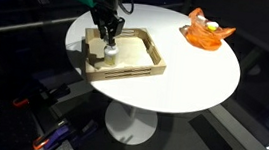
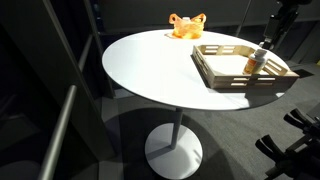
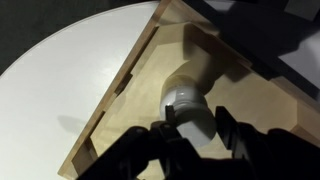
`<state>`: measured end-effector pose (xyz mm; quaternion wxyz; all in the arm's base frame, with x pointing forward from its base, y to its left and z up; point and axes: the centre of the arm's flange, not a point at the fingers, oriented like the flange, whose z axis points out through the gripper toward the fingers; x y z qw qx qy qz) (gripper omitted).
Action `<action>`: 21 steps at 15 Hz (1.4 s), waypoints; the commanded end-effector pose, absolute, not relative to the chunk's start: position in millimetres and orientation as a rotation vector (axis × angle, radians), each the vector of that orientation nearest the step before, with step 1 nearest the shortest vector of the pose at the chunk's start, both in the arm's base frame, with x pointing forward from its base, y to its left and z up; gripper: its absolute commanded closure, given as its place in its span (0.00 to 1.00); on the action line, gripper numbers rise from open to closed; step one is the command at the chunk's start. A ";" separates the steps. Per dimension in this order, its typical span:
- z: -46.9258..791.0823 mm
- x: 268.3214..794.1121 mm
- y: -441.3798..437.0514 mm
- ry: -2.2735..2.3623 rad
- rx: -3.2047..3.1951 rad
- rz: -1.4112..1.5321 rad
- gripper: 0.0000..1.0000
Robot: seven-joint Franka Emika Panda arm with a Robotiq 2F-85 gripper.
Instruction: Pick up the white lid and twist it onto the white medicine bottle in the wooden tray
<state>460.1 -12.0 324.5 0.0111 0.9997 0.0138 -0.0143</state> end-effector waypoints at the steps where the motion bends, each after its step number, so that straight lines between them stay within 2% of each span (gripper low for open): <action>1: 323.5 452.2 -17.1 0.035 3.103 0.009 0.81; 21: 308.1 456.5 -20.2 0.048 3.100 0.043 0.81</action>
